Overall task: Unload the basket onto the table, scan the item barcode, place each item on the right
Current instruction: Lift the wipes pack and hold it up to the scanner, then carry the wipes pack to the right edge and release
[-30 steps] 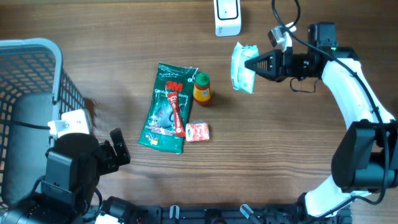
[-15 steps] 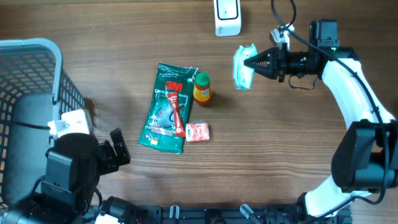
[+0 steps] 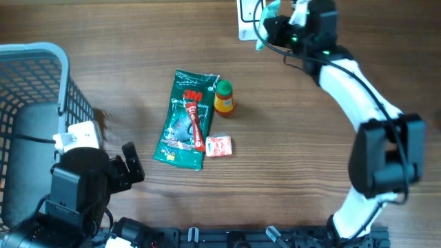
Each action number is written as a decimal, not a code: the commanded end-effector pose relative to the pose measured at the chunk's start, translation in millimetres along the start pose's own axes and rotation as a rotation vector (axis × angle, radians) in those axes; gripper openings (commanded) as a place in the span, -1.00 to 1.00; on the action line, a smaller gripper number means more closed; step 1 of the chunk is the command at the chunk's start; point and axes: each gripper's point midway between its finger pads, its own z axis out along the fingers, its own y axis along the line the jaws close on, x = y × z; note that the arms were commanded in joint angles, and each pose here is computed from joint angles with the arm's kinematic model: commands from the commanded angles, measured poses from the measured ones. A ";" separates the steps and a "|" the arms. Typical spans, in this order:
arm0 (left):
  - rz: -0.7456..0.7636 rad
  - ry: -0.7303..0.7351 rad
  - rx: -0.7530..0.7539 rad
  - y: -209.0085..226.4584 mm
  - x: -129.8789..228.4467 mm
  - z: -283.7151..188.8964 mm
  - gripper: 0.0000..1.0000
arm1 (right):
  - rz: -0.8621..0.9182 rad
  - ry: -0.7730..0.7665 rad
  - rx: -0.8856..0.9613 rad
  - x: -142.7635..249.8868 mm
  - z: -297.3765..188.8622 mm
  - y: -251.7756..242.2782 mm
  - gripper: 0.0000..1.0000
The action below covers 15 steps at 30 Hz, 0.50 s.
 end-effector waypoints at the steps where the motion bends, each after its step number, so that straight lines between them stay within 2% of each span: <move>1: 0.007 -0.010 -0.003 1.4 -1.2 -1.4 0.99 | 0.008 -0.088 0.087 -24.9 42.7 -9.9 -0.91; 3: 0.007 -0.010 -0.003 1.4 -1.2 -1.4 1.00 | -0.001 -0.133 0.094 -40.9 72.6 -7.7 -0.91; 7: 0.007 -0.010 -0.003 1.4 -1.2 -1.4 1.00 | 0.043 -0.167 0.086 -47.8 105.7 -9.1 -0.91; 13: 0.007 -0.010 -0.003 1.4 -1.2 -1.4 1.00 | 0.035 -0.187 0.093 -53.3 104.9 -13.0 -0.91; 15: 0.007 -0.010 -0.003 1.4 -1.2 -1.4 1.00 | 0.064 -0.188 0.143 -70.2 85.1 -35.7 -0.91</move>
